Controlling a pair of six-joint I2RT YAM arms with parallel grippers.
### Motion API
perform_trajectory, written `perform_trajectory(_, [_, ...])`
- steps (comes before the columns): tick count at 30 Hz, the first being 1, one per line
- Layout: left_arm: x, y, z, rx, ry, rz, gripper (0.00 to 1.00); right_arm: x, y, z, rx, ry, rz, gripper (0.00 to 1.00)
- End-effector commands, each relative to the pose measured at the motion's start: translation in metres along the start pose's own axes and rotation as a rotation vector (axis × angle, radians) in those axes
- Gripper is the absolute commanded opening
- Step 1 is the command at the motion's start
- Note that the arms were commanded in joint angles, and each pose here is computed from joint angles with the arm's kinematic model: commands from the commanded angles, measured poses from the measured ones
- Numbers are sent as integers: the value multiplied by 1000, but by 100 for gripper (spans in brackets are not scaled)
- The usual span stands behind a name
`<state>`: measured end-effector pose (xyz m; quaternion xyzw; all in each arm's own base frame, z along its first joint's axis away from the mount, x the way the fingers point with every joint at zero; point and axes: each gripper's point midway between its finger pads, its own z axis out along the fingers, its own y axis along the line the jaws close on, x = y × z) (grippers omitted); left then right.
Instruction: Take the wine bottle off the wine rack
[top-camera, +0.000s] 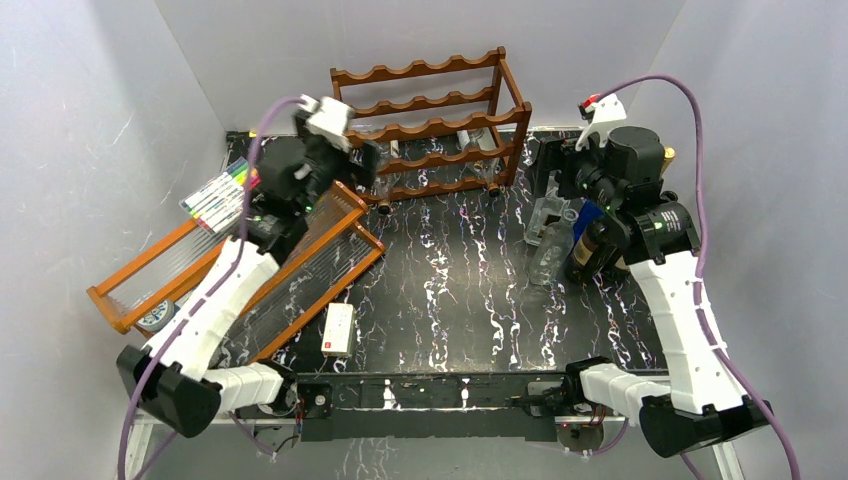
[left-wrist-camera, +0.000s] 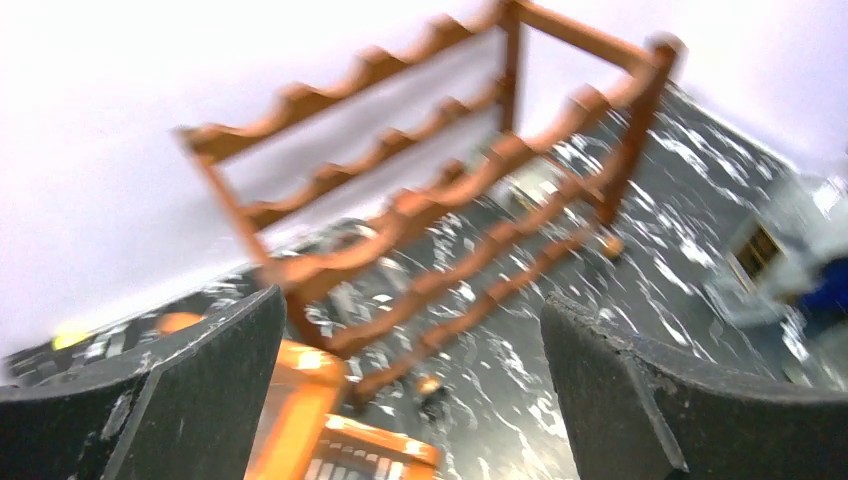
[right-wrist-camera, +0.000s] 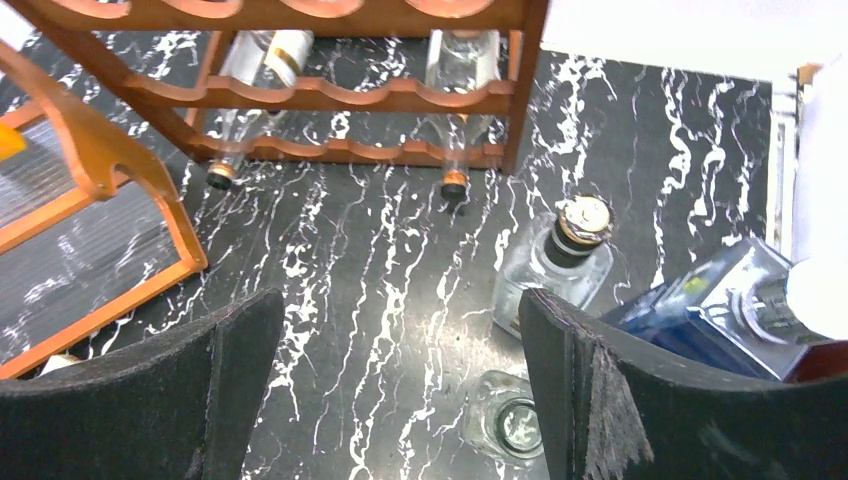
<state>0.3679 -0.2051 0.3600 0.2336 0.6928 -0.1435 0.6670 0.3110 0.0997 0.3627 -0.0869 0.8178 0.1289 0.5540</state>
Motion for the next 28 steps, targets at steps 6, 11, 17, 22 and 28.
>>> perform_trajectory(6, [-102, 123, -113, -532, -159, -67, 98, -65, 20, -33, -31, -260, -80, 98])
perform_trajectory(11, [-138, 126, -171, -601, -362, -86, 98, -92, 20, -55, 3, -343, -59, 98])
perform_trajectory(17, [-142, 122, -193, -605, -444, -92, 98, -107, 20, -74, 9, -412, -48, 98])
perform_trajectory(22, [-135, 121, -182, -592, -410, -81, 98, -111, 14, -83, 37, -448, -34, 98])
perform_trajectory(28, [-127, 118, -172, -567, -387, -79, 98, -105, 5, -101, 71, -534, -26, 98])
